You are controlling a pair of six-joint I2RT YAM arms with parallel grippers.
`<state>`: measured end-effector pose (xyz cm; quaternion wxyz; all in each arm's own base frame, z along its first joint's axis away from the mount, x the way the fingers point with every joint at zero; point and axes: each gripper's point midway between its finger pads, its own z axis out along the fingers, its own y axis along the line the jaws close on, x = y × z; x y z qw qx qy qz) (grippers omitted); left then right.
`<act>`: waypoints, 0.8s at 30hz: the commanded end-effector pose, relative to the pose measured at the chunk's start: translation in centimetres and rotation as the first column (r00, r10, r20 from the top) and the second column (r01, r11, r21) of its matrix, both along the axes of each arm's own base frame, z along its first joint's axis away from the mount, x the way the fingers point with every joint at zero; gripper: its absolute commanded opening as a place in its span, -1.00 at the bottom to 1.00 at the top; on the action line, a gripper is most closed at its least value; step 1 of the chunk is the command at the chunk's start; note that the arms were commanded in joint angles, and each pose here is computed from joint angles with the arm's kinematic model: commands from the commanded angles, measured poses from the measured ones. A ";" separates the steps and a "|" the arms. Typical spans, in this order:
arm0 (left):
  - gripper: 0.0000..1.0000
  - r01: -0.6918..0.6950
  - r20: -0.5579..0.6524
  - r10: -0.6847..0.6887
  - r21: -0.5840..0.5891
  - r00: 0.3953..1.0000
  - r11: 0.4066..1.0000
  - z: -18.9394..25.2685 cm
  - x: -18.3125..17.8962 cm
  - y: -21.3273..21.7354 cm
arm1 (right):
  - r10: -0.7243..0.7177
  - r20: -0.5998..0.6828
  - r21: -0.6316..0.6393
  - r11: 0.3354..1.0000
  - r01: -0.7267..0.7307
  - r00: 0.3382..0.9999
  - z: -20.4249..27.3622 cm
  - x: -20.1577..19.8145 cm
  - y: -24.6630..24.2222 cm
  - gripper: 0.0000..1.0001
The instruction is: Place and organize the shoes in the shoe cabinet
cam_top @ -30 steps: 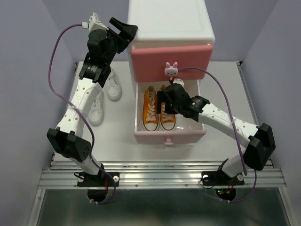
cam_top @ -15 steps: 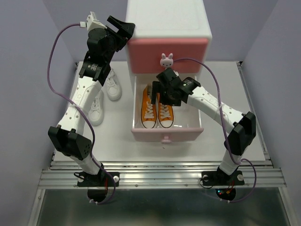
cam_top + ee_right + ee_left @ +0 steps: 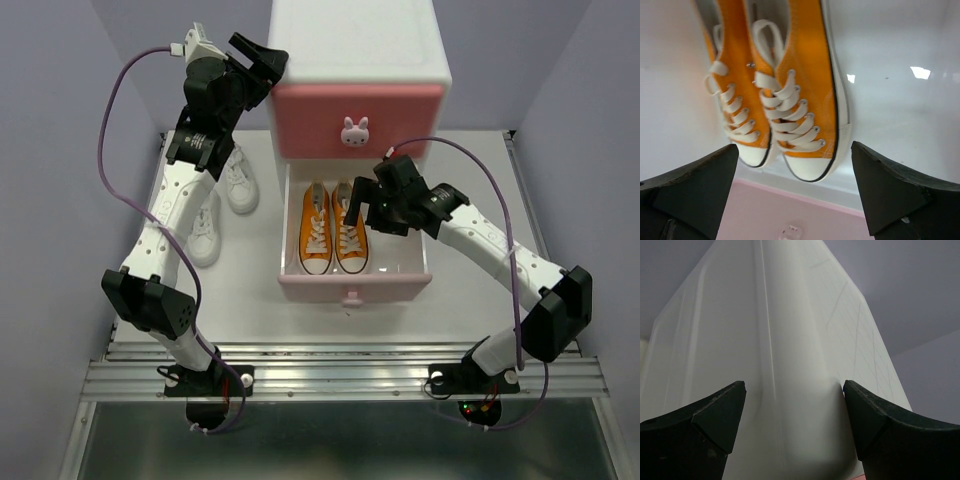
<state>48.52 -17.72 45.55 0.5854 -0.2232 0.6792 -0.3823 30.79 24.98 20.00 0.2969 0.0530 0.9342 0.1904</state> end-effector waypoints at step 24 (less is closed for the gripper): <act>0.75 0.128 -0.536 0.063 0.313 0.842 0.941 -19.1 -1.8 2.0 | 0.405 0.222 0.136 0.888 -0.439 0.887 15.3 -13.0 2.0 1.00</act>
